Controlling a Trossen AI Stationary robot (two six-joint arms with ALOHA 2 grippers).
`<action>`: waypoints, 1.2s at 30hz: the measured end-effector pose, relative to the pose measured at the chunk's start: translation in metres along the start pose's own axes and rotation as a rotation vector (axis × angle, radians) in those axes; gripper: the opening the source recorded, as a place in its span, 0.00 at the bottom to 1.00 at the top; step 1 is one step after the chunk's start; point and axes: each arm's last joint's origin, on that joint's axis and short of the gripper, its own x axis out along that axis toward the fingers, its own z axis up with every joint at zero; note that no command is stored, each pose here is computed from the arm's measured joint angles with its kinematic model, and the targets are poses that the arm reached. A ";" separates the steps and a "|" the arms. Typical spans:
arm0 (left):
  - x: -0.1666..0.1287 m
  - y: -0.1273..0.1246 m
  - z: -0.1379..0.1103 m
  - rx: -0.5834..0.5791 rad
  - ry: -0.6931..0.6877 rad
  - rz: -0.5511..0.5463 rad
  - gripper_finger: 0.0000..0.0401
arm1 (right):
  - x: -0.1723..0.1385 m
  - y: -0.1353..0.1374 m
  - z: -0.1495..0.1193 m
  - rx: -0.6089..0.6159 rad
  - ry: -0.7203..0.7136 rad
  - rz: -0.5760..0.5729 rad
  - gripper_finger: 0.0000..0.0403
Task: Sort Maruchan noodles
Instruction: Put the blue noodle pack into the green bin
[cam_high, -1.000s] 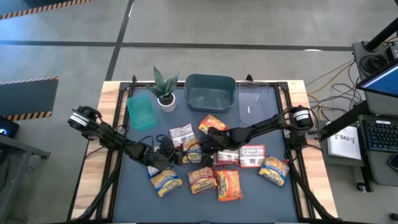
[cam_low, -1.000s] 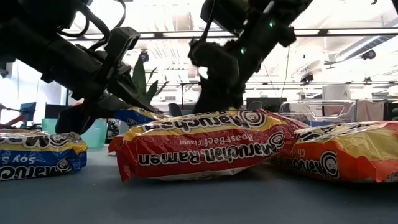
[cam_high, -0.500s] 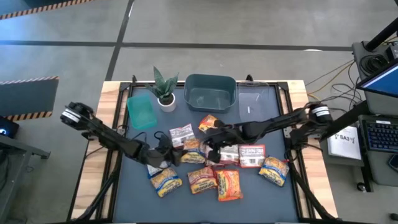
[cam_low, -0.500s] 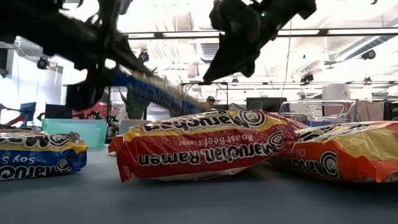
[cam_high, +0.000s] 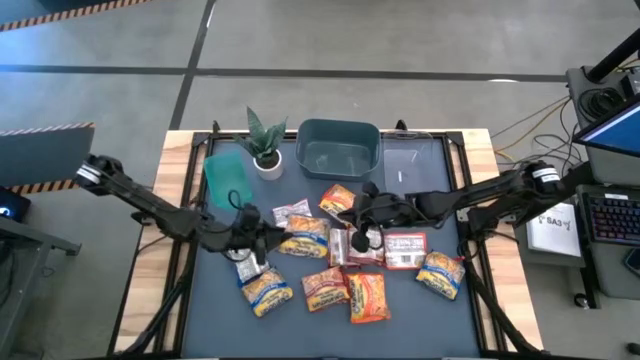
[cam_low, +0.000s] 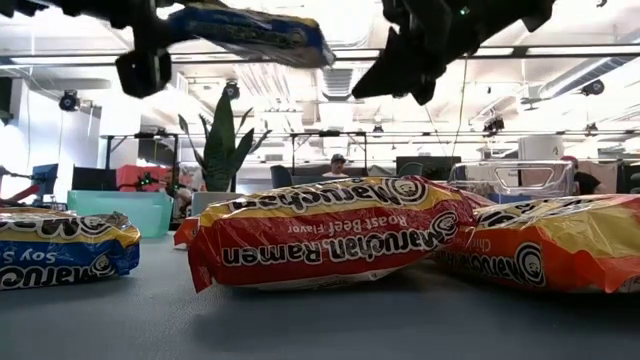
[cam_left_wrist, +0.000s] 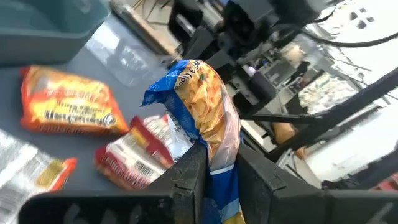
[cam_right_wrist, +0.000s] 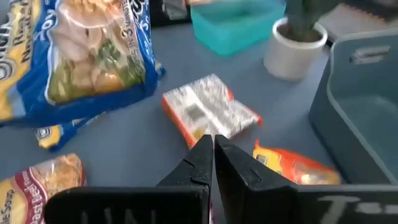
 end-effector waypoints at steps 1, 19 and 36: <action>-0.003 -0.002 0.004 0.011 -0.002 0.002 0.14 | -0.001 -0.001 0.001 -0.003 -0.016 0.001 0.02; -0.070 -0.050 0.108 0.253 0.356 0.737 0.12 | -0.012 -0.030 0.019 -0.070 -0.101 -0.076 0.02; -0.077 -0.005 0.111 0.143 0.330 1.022 0.12 | -0.010 -0.051 0.024 -0.067 -0.117 -0.140 0.02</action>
